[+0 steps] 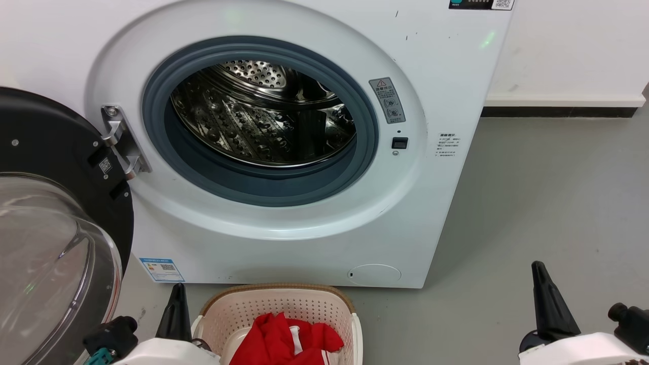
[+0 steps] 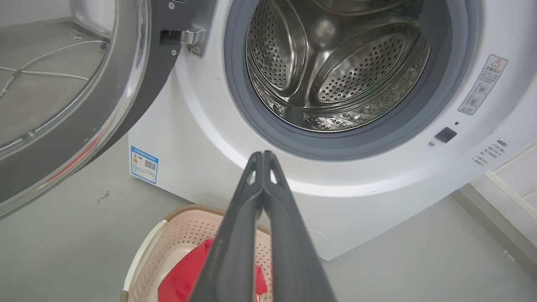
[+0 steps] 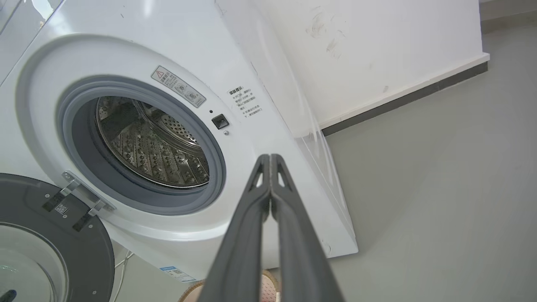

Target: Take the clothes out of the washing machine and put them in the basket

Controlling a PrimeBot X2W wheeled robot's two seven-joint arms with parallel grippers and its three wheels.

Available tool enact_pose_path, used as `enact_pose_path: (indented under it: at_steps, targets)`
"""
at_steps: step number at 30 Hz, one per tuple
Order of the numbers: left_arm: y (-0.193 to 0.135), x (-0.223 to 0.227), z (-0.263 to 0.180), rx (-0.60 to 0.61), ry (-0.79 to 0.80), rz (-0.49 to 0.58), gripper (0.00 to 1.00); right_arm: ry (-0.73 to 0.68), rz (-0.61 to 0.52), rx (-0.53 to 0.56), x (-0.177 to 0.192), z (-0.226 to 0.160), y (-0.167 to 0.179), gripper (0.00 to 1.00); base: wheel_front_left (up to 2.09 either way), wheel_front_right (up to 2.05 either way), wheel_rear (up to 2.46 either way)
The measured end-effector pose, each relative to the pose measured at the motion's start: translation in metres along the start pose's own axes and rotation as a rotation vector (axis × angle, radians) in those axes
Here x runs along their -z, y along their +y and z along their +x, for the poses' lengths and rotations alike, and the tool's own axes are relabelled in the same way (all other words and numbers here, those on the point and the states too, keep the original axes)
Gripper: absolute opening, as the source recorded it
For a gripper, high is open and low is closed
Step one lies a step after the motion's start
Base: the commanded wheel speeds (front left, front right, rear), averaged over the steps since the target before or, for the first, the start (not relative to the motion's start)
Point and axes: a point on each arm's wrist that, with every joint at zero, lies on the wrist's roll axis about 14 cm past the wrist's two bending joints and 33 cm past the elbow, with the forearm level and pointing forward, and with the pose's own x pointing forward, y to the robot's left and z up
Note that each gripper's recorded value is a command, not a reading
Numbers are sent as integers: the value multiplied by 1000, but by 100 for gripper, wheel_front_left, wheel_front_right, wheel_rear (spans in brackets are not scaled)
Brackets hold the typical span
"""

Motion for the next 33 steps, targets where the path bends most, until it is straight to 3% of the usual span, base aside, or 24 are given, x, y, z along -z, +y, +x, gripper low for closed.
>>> enact_pose_path:
  at_steps: [14,33]
  targets:
    - [2,0,8,-9,30,-243,0,11,229,37,0,8,-7,0,0,0,0]
    - [0,-3,15,0,51,-491,0,22,462,65,1,15,-12,0,0,0,0]
